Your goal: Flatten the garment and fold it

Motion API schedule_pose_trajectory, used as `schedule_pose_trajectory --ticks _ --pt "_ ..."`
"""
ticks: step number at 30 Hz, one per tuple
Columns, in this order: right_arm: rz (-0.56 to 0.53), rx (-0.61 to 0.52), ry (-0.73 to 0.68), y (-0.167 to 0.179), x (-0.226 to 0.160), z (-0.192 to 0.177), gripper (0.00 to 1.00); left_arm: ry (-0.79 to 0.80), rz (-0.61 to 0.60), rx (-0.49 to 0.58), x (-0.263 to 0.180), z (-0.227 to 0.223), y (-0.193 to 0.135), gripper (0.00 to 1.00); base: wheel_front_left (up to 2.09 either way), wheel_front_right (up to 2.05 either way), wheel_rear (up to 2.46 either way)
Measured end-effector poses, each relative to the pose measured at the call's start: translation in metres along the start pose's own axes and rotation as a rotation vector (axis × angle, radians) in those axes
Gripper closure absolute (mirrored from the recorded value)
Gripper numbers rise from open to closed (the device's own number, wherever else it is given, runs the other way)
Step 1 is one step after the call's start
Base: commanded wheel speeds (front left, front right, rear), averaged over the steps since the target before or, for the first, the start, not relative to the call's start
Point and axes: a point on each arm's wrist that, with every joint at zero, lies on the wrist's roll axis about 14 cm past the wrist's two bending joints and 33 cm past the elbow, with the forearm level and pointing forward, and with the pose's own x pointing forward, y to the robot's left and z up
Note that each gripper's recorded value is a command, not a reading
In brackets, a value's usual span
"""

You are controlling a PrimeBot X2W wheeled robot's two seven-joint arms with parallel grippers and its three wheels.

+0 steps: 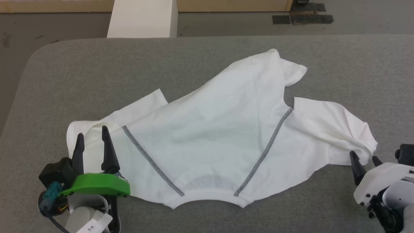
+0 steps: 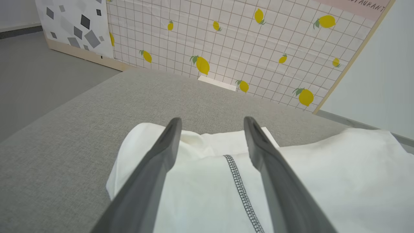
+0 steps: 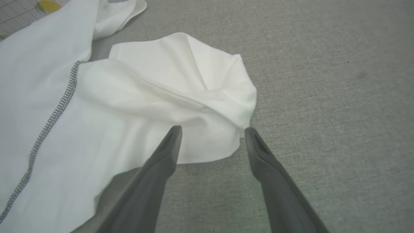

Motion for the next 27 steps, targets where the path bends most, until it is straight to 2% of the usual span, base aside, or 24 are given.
schedule_pose_trajectory --ticks 5,6,7,8,14,20,23,24,25,27 --pt "-0.035 -0.039 0.182 -0.003 0.018 -0.026 0.00 -0.027 -0.015 0.010 0.000 0.006 -0.002 0.00 0.00 0.00 0.00" --pt "-0.035 -0.054 0.195 -0.002 0.021 -0.025 0.15 -0.026 -0.013 0.009 0.000 0.006 -0.002 0.00 0.00 0.00 0.00" --pt "-0.035 -0.058 0.196 -0.001 0.023 -0.022 0.66 -0.023 -0.011 0.006 -0.001 0.005 -0.001 0.00 0.00 0.00 0.00" --pt "-0.033 -0.069 0.197 0.001 0.026 -0.019 1.00 -0.020 -0.006 0.005 -0.001 0.003 0.001 0.00 0.00 0.00 0.00" --pt "-0.104 -0.148 0.156 -0.011 0.031 0.002 1.00 -0.005 0.016 0.008 -0.006 0.000 0.011 0.00 0.00 0.00 0.00" --pt "-0.211 -0.225 0.023 -0.046 0.033 0.056 1.00 0.009 0.024 0.008 -0.012 -0.004 0.016 0.00 0.00 0.00 0.00" --pt "-0.234 -0.233 0.025 -0.055 0.035 0.059 0.98 0.017 0.028 0.009 -0.015 -0.006 0.018 0.00 0.00 0.00 0.00" --pt "-0.235 -0.231 0.036 -0.056 0.035 0.056 0.71 0.022 0.024 0.009 -0.016 -0.007 0.018 0.00 0.00 0.00 0.00" --pt "-0.236 -0.228 0.045 -0.057 0.036 0.053 0.00 0.027 0.021 0.009 -0.017 -0.008 0.017 0.00 0.00 0.00 0.00" --pt "-0.239 -0.213 0.041 -0.059 0.035 0.052 0.00 0.036 0.014 0.006 -0.020 -0.011 0.016 0.00 0.00 0.00 0.00"
